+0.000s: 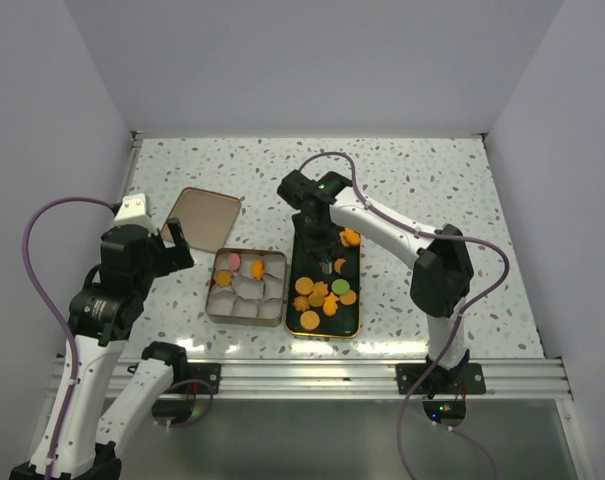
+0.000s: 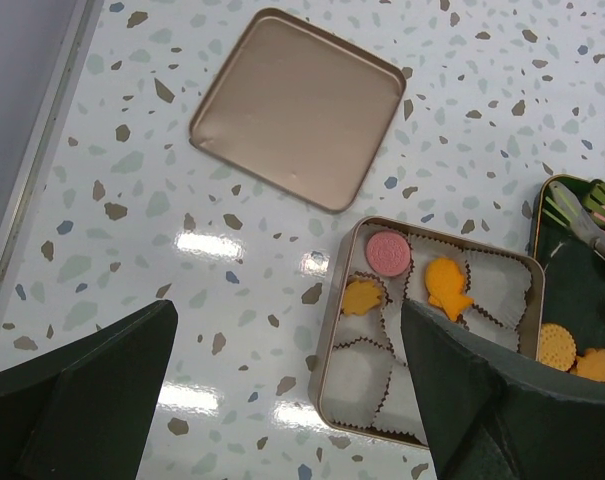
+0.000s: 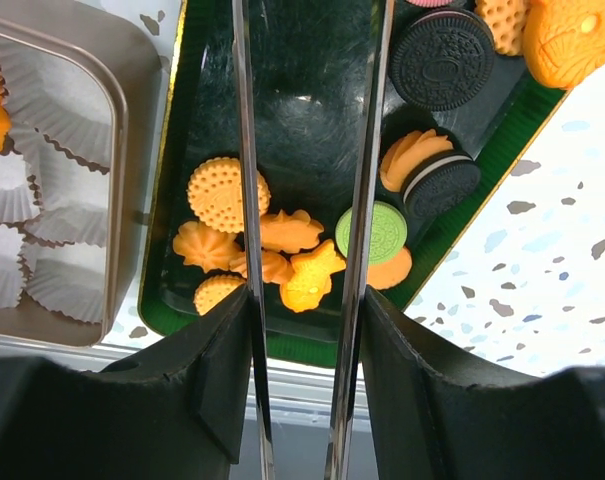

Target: Pack the cookies

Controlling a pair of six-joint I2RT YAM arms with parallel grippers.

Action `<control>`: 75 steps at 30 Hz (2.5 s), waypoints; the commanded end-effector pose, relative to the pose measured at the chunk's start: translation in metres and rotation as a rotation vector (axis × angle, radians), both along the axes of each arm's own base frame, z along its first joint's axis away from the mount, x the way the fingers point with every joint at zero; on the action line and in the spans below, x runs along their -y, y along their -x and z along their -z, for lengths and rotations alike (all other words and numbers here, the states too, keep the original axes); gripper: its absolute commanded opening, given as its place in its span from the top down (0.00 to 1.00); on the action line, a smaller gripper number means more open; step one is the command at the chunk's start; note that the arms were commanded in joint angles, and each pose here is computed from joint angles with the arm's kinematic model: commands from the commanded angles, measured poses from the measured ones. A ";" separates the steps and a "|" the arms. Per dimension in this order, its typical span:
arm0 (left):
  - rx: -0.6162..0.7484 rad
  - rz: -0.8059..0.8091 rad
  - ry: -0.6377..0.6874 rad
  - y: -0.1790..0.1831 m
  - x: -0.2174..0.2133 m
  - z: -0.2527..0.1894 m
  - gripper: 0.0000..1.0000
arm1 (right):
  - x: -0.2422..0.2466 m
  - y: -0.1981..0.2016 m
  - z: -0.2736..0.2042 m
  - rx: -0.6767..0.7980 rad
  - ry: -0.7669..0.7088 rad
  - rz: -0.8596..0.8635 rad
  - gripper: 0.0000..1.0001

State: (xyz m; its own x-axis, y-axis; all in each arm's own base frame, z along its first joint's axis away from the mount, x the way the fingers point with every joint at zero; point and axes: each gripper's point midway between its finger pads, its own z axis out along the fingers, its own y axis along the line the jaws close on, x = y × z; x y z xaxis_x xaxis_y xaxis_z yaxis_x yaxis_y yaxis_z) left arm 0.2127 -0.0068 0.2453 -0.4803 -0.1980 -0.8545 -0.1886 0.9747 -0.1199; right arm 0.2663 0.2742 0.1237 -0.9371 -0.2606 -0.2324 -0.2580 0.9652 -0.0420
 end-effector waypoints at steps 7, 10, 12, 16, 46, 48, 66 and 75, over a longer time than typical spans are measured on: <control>0.037 0.024 -0.008 -0.006 0.003 -0.007 0.00 | -0.005 -0.010 -0.026 0.063 -0.056 -0.004 0.59; 0.036 0.026 -0.009 -0.006 0.003 -0.007 0.00 | -0.003 -0.013 -0.048 0.103 -0.076 0.008 0.59; 0.036 0.028 -0.010 -0.006 0.003 -0.007 0.00 | -0.002 -0.015 -0.060 0.128 -0.089 0.013 0.60; 0.035 0.034 -0.008 -0.006 0.004 -0.006 0.00 | -0.005 -0.013 -0.093 0.169 -0.153 0.017 0.60; 0.056 0.058 0.000 -0.003 0.009 -0.010 0.00 | -0.065 0.068 -0.074 0.087 -0.270 -0.102 0.60; 0.056 0.058 0.001 -0.003 0.009 -0.010 0.00 | -0.065 0.068 -0.071 0.085 -0.270 -0.098 0.60; 0.046 0.064 -0.002 -0.004 0.010 -0.008 0.00 | -0.059 0.065 -0.070 0.102 -0.233 -0.104 0.49; 0.047 0.064 -0.002 -0.004 0.010 -0.008 0.00 | -0.033 0.035 -0.112 0.221 -0.242 -0.049 0.49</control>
